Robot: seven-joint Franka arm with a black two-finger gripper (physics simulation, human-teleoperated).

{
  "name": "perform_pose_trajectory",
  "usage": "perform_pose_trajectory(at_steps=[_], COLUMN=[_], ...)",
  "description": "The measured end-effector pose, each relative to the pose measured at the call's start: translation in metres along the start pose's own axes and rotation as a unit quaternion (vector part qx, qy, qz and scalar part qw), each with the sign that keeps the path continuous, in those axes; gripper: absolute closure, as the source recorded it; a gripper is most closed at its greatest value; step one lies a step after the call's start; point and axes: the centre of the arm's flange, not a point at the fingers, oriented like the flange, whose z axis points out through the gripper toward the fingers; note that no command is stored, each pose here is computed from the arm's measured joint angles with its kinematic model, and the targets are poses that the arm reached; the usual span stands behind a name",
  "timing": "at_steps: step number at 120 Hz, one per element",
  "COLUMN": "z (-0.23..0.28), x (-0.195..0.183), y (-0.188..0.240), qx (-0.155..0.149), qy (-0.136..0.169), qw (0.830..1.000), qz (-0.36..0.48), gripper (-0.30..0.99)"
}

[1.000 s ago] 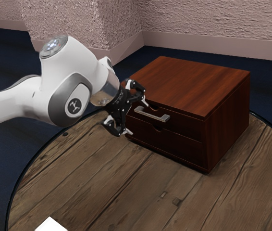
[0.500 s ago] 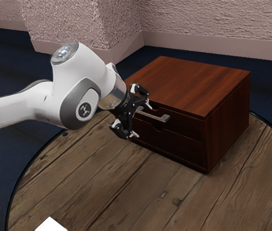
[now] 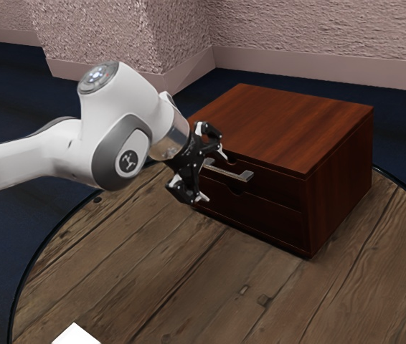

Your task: Pull the drawer handle with one arm to open the drawer

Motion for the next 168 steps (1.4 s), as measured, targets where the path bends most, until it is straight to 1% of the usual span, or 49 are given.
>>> perform_pose_trajectory(at_steps=[18,28,34,46,68,78,89,113,168], z=[0.016,0.021,0.021,0.018,0.008,0.003,-0.005,-0.026,-0.066], x=[0.004,0.006,0.007,0.007,0.009,0.010,0.012,0.015,0.017], y=[-0.005,-0.006,-0.006,-0.005,-0.013,-0.019,-0.028,-0.058,-0.124], qx=[0.012,0.013,0.012,0.009,0.007,0.008,0.007,0.009,-0.003], qy=[0.002,0.003,0.003,0.004,0.004,0.005,0.006,0.008,0.008], qw=[1.000,1.000,1.000,1.000,1.000,1.000,1.000,1.000,1.000], qz=[-0.006,-0.009,-0.010,-0.010,-0.011,-0.012,-0.012,-0.013,-0.014], gripper=[0.00,0.00,0.04,0.18,0.53,0.63,0.69,0.76,0.78])
